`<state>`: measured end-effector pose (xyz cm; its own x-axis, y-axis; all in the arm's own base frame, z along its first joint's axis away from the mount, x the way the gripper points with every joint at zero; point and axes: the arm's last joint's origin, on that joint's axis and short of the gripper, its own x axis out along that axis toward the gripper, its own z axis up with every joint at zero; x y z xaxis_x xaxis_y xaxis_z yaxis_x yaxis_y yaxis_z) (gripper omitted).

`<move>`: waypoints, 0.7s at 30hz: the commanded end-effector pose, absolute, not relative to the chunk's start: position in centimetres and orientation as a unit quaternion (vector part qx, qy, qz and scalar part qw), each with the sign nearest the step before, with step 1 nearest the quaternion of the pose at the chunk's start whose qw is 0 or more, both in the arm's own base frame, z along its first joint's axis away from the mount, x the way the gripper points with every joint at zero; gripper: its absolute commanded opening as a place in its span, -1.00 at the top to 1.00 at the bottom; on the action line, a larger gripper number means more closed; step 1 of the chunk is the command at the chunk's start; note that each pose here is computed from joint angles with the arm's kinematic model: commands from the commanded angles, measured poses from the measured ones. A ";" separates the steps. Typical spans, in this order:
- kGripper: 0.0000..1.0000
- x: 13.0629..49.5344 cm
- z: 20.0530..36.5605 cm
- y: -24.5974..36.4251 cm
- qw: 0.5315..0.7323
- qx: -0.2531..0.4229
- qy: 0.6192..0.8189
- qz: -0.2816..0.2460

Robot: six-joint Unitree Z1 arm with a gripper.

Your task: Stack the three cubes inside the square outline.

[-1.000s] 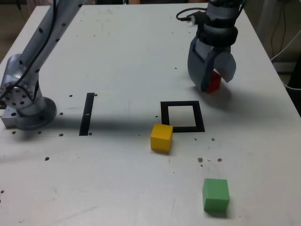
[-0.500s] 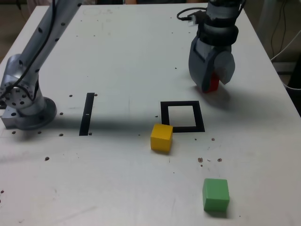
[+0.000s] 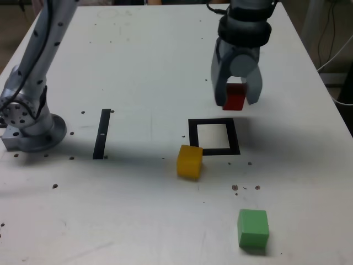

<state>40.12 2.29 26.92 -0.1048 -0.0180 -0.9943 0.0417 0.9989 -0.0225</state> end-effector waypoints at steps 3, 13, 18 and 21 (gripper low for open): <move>0.40 38.6 27.2 0.6 0.661 0.044 0.747 -0.053; 0.39 35.7 24.9 -1.2 0.680 0.055 0.728 -0.070; 0.39 34.5 24.8 -1.2 0.686 0.032 0.725 -0.053; 0.39 34.3 24.8 -1.2 0.687 0.019 0.726 -0.041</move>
<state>34.45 -1.14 24.63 -0.0652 -0.0270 -0.9975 0.0965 0.9948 -0.0333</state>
